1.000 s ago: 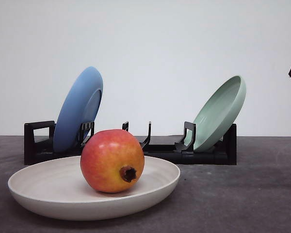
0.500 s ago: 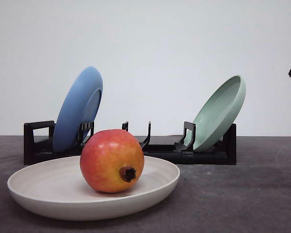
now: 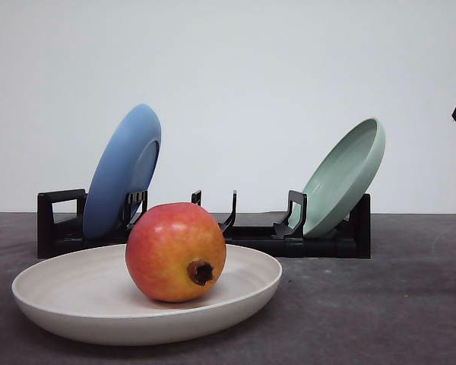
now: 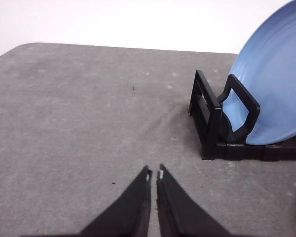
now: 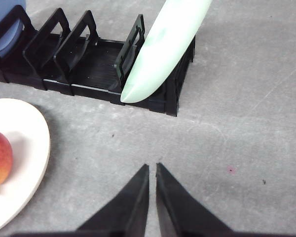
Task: Place pomegranate in white plate
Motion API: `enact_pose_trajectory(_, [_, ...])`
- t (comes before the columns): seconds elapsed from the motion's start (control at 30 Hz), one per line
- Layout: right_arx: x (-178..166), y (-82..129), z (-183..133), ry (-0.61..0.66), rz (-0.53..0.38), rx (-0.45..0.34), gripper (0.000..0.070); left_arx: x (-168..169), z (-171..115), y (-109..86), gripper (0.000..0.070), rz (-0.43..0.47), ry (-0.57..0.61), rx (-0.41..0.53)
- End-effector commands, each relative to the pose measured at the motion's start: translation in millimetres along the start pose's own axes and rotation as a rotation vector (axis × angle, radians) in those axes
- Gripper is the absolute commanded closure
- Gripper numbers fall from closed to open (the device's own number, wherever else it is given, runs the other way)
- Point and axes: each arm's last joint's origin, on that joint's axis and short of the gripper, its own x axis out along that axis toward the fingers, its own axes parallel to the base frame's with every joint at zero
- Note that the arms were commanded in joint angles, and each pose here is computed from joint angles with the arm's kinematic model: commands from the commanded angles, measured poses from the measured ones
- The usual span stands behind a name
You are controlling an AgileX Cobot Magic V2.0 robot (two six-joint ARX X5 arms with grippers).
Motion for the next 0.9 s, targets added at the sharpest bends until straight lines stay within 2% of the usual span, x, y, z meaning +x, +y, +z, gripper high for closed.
enact_pose_trajectory(0.0, [0.2, 0.8, 1.8, -0.009, 0.004, -0.014, 0.0677, 0.9, -2.2, 0.1, 0.07, 0.002, -0.002, 0.0])
enact_pose_trajectory(0.1, [0.2, 0.8, 1.9, -0.01, 0.004, -0.015, 0.0677, 0.9, -2.1, 0.1, 0.07, 0.002, -0.002, 0.0])
enact_pose_trajectory(0.23, [-3.7, -0.5, 2.5, -0.034, -0.049, -0.091, 0.0677, 0.9, -2.1, 0.1, 0.07, 0.002, -0.002, 0.0])
enact_pose_trajectory(0.47, [-14.4, -1.6, 2.9, -0.095, -0.061, -0.117, 0.0677, 0.9, -2.1, 0.1, 0.07, 0.002, -0.002, 0.0])
enact_pose_trajectory(0.63, [-18.3, -11.9, -6.9, -0.242, -0.106, -0.09, 0.0677, 0.9, -2.1, 0.1, 0.07, 0.002, -0.002, 0.0])
enact_pose_trajectory(0.77, [-15.7, -21.4, -28.4, -0.399, -0.145, -0.085, 0.0677, 0.9, -2.0, 0.1, 0.07, 0.001, -0.002, 0.0])
enact_pose_trajectory(0.87, [-13.0, -29.6, -47.5, -0.483, -0.211, -0.073, 0.0677, 0.9, -2.1, 0.1, 0.07, 0.002, -0.002, 0.0])
